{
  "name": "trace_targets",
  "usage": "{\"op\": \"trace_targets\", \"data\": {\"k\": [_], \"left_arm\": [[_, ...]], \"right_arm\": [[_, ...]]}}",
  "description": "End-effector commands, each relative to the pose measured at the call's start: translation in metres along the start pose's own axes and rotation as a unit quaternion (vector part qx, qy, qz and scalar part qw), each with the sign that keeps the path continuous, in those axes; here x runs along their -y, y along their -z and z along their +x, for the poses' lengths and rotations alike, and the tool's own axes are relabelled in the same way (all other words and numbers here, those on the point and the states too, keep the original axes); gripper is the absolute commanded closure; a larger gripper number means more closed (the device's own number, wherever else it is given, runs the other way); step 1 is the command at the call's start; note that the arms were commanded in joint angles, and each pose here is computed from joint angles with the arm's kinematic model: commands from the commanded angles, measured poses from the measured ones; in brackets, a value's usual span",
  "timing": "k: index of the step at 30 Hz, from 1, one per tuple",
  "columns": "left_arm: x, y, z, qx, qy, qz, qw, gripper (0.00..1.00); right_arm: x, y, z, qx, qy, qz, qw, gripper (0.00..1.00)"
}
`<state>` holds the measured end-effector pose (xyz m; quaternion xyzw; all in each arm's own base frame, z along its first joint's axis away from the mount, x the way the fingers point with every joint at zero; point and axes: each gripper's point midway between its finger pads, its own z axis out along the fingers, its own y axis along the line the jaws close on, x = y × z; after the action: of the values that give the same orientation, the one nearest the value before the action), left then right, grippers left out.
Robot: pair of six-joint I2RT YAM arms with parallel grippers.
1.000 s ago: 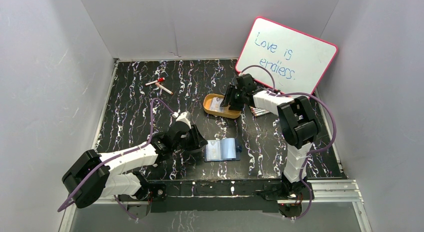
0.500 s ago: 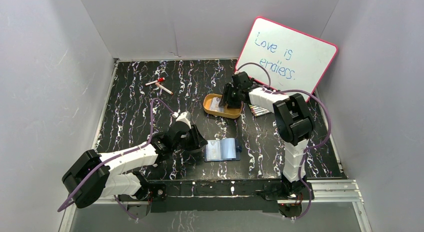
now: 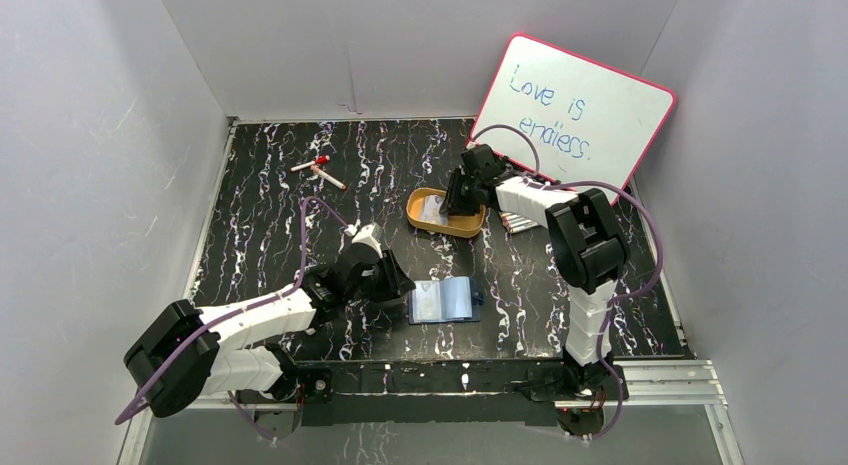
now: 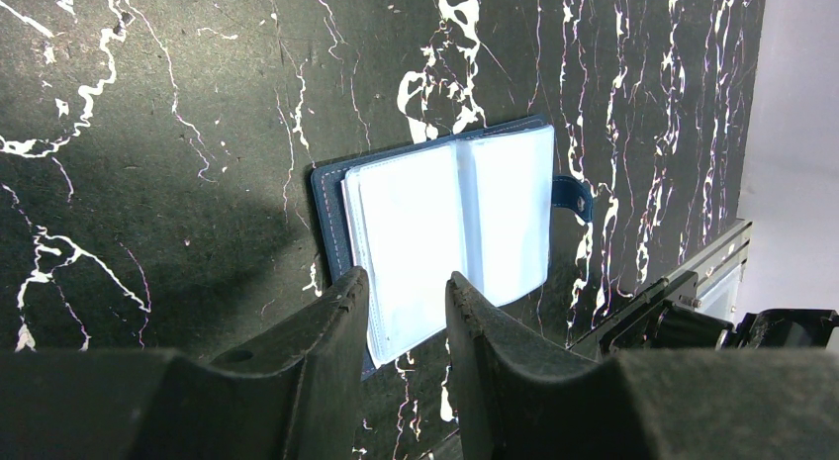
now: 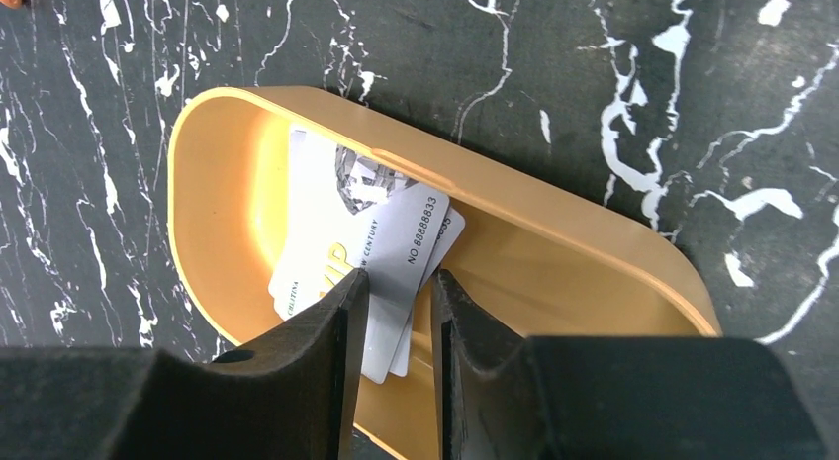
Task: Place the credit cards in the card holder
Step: Pick up the credit card from the storage box.
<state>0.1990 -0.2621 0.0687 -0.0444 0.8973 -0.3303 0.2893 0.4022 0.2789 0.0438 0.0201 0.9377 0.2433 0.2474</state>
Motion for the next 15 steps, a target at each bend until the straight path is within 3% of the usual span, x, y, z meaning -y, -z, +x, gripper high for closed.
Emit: {"op": "trace_targets", "data": {"k": [1, 15], "left_arm": [[0.0062, 0.0011, -0.0052, 0.007, 0.001, 0.008, 1.0, 0.67], [0.0072, 0.0008, -0.005, 0.006, 0.002, 0.01, 1.0, 0.67]], "right_arm": [[0.0165, 0.0126, -0.0045, 0.017, 0.001, 0.032, 0.999, 0.64], [0.011, 0.0213, -0.0092, 0.028, -0.001, 0.018, 0.999, 0.78]]}}
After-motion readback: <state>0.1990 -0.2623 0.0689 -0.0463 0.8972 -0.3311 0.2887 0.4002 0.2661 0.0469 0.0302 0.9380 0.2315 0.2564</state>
